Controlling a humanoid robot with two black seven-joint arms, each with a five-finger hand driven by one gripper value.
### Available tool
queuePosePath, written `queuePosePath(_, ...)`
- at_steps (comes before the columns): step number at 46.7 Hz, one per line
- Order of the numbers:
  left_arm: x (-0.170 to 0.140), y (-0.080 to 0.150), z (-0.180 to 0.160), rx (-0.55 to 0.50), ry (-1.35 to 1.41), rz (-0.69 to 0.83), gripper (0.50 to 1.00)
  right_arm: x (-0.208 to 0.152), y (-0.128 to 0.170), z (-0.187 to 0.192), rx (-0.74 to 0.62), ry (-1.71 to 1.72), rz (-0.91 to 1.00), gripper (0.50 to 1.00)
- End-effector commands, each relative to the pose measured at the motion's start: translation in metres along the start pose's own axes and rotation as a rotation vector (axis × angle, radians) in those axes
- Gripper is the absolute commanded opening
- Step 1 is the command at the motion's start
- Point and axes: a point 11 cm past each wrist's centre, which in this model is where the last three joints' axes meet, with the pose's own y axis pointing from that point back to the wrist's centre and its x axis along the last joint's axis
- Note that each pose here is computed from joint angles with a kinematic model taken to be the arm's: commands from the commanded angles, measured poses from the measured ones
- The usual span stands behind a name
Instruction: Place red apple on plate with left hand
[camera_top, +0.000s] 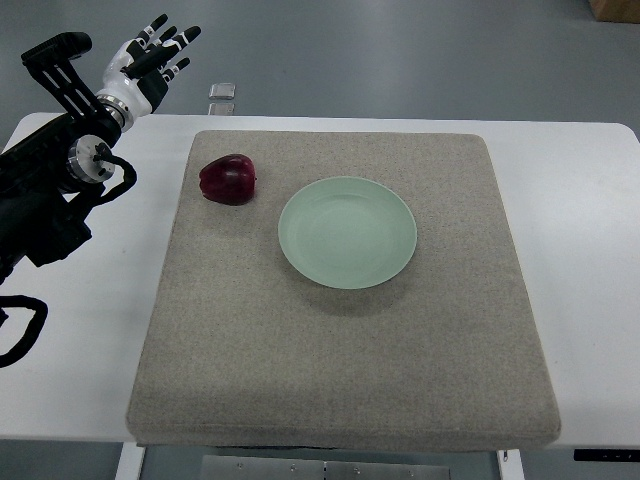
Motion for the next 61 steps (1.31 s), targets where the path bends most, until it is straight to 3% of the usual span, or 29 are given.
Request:
queuePosePath(1,-0.003,0.0,-0.003,0.02,-0.046,-0.014,0.992,0.0,0.0,0.0,0.0,0.001,0.0,0.964)
queuePosePath(19,-0.026,-0.005,-0.003,0.072,-0.304,-0.107,0.99,0.0,0.0,0.0,0.0,0.001,0.0,0.964)
queuePosePath(36,-0.042,-0.001,-0.01,0.141,-0.871,-0.274,0.99,0.0,0.0,0.0,0.0,0.001,0.0,0.964)
queuePosePath(50,-0.067,0.011,-0.002,0.128,-1.067,-0.43,0.988,0.0,0.0,0.0,0.0,0.0,0.0,0.964)
queuePosePath(61,-0.064,0.028,-0.003,0.185,-1.235,-0.527,0.988,0.0,0.0,0.0,0.0,0.0,0.0,0.964)
